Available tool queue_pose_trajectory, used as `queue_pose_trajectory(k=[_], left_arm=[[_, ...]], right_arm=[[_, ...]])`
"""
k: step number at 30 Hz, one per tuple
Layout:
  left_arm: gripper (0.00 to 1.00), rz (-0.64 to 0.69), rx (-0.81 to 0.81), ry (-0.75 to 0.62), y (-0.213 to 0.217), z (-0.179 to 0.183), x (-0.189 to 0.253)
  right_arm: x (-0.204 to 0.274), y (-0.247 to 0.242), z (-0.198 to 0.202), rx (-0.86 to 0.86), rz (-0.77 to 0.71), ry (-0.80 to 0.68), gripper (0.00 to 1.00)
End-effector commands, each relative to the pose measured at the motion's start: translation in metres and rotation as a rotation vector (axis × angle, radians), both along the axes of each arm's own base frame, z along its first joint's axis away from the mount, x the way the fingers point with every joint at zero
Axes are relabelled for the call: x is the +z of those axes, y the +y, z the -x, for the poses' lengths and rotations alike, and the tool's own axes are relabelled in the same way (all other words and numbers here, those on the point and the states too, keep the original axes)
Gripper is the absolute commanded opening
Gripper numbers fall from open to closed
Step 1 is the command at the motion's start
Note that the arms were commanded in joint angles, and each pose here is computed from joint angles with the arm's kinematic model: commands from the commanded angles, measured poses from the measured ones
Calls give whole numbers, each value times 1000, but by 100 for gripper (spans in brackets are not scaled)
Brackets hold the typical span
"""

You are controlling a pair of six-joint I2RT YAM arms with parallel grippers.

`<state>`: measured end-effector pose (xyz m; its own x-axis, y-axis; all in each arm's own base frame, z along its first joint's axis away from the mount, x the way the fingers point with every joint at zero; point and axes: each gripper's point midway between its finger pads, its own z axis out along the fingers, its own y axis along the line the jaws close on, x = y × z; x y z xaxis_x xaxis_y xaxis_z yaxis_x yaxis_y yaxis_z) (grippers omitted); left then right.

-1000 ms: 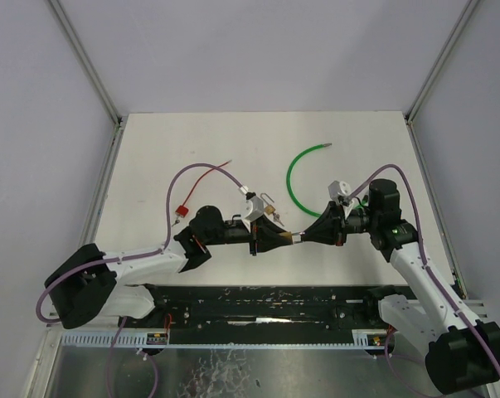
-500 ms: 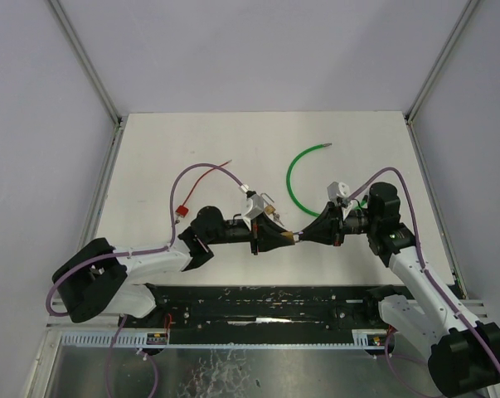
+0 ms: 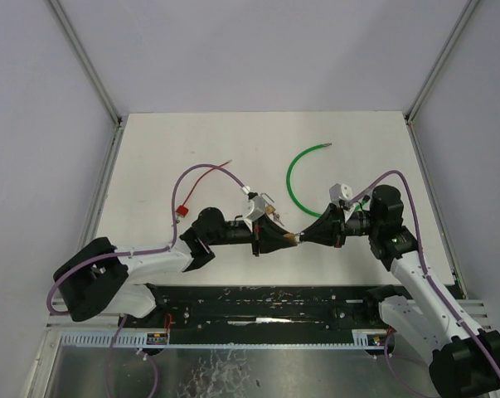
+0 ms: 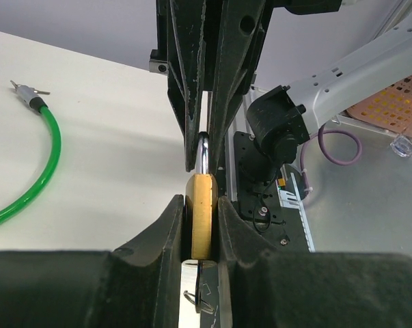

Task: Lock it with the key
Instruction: Lock the lock.

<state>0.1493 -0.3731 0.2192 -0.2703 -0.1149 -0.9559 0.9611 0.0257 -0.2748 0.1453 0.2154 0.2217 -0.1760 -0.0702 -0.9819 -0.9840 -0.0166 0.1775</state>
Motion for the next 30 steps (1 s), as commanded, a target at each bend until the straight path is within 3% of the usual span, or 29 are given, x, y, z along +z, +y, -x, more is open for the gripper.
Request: queue_pose_trajectory(k=[1, 7, 14, 21, 30], left_arm=[[0, 311, 55, -212, -14, -7, 102], [0, 303, 29, -248, -22, -10, 104], [0, 322, 115, -345, 7, -26, 106], [0, 215, 180, -457, 12, -45, 59], [0, 167, 172, -333, -6, -52, -11]], right_arm=[[5, 14, 26, 135, -18, -23, 0], [-9, 19, 25, 131, 19, 14, 0], [-29, 20, 15, 100, 176, -30, 0], [-57, 2, -18, -20, 384, -135, 0], [-113, -28, -27, 34, 630, -214, 0]])
